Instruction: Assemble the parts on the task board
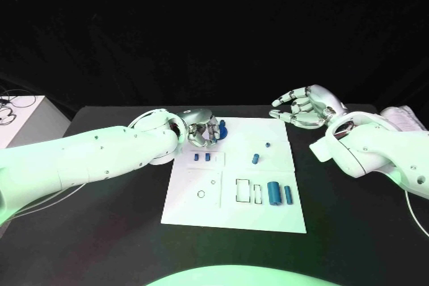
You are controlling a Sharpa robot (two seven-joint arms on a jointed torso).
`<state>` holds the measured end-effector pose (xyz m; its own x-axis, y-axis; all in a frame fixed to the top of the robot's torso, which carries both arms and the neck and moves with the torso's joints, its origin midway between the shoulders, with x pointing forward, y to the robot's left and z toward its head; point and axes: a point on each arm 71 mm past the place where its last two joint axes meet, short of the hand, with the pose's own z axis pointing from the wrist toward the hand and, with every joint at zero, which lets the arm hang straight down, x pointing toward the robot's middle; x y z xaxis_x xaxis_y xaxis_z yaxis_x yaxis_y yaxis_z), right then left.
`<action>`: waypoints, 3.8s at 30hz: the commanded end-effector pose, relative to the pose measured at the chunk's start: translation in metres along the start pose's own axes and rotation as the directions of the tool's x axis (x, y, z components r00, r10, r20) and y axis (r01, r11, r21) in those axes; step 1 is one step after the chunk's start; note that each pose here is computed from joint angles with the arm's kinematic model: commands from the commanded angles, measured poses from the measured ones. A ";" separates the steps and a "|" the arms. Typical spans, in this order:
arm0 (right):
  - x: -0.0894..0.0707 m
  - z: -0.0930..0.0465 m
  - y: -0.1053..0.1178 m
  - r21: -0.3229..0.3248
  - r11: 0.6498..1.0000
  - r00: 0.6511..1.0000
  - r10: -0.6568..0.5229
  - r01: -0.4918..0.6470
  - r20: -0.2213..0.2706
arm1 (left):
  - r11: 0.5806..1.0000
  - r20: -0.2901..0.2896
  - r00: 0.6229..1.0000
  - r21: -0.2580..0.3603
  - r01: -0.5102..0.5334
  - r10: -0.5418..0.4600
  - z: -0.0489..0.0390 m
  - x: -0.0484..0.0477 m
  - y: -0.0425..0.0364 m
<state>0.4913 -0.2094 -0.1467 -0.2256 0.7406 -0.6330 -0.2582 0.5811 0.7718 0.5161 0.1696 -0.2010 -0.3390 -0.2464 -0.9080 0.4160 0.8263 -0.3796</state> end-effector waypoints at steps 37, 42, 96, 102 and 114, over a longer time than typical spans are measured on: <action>0.000 -0.001 0.000 -0.012 1.000 1.000 -0.005 0.005 -0.011 | 0.997 -0.096 0.995 -0.074 -0.012 0.005 -0.0061 0.0024 0.0251; 0.000 -0.001 0.000 -0.012 1.000 1.000 -0.005 0.004 -0.011 | 0.997 -0.096 0.995 -0.075 -0.013 0.006 -0.0044 0.0032 0.0246; -0.001 -0.001 -0.001 -0.009 1.000 1.000 -0.006 0.006 -0.010 | 0.995 -0.092 0.996 -0.094 -0.018 0.009 -0.0035 0.0032 0.0292; -0.001 -0.001 -0.001 -0.006 1.000 1.000 -0.006 0.006 -0.008 | 0.994 -0.101 0.995 -0.105 -0.020 0.009 -0.0051 0.0030 0.0325; -0.006 0.000 -0.007 -0.001 0.997 0.997 -0.074 0.074 -0.016 | 0.991 -0.076 0.997 -0.133 -0.004 -0.006 -0.0162 -0.0043 0.0463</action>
<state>0.4950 -0.2191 -0.1477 -0.2084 0.7304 -0.6504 -0.2484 0.6037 0.7575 0.5236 0.2169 -0.2131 -0.4089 -0.1976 -0.8909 0.3025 0.8918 -0.3366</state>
